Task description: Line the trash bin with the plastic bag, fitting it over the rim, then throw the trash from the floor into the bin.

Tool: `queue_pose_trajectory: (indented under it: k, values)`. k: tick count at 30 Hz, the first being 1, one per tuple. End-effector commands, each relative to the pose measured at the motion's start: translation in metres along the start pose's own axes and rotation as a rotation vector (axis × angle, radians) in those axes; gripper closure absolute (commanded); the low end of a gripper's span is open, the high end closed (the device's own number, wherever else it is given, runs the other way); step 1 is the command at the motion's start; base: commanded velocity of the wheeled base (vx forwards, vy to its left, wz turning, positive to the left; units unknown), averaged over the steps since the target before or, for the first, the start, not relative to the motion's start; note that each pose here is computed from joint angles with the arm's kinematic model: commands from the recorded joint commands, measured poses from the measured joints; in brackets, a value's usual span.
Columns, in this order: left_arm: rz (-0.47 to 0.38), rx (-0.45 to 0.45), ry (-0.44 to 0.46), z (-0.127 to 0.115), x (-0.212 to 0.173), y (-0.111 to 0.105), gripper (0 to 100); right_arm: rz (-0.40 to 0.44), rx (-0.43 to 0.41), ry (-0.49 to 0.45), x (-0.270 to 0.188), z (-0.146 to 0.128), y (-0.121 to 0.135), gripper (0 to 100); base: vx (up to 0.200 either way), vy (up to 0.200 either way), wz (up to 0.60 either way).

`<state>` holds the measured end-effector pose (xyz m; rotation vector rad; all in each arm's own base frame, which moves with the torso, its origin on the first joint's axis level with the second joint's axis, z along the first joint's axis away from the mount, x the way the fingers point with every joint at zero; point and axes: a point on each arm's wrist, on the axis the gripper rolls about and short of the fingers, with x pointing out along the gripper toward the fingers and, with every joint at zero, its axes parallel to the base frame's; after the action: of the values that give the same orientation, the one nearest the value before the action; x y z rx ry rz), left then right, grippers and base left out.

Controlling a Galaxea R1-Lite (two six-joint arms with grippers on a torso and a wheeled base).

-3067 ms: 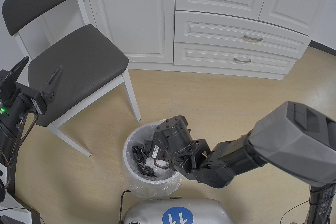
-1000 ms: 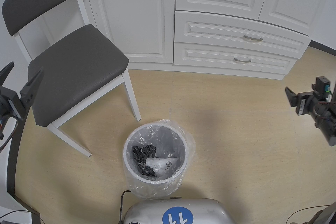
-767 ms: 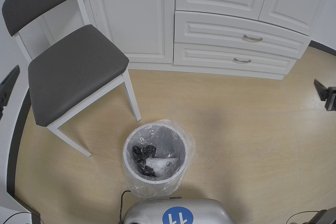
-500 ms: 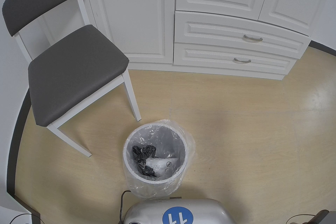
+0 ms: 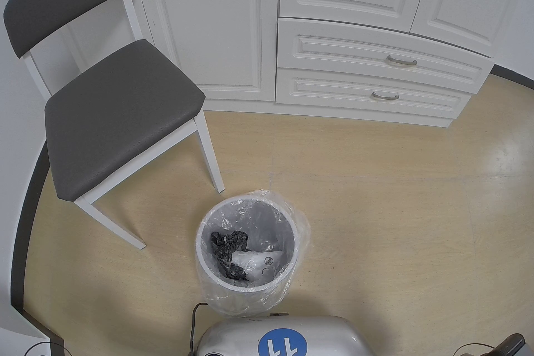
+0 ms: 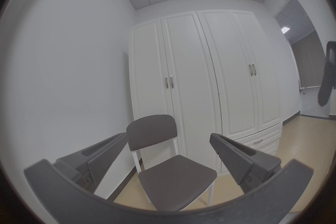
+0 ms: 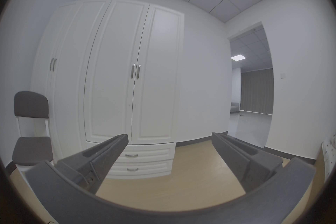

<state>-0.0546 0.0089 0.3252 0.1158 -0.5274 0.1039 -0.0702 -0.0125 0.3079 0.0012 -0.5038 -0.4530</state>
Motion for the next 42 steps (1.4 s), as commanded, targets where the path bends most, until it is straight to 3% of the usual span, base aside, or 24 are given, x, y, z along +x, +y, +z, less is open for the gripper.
queue_pose_trajectory:
  k: [1,8,17,22,31,42]
  values:
    - [0.005,-0.002,-0.099,0.02,-0.04,0.007,0,-0.045,0.03,-0.104,-0.048,0.001,-0.019,0,0.0,0.0,0.0]
    - [-0.006,0.0,-0.098,0.019,-0.072,0.011,0,0.0,0.051,-0.108,-0.067,-0.021,-0.029,0,0.0,0.0,0.0]
    - [0.009,0.009,-0.073,-0.003,-0.087,0.006,0,-0.023,0.042,-0.101,-0.082,-0.046,-0.03,0,0.0,0.0,0.0]
    - [0.019,0.013,-0.056,-0.014,-0.092,0.003,0,-0.023,0.096,-0.079,-0.079,-0.054,-0.028,0,0.0,0.0,0.0]
    - [0.037,-0.005,0.02,-0.061,-0.105,-0.008,0,0.007,0.09,0.012,-0.069,-0.089,-0.018,0,0.0,0.0,0.0]
    - [0.001,-0.095,0.217,-0.134,-0.091,-0.019,0,0.045,0.143,-0.053,-0.061,-0.123,-0.009,0,0.0,0.0,0.0]
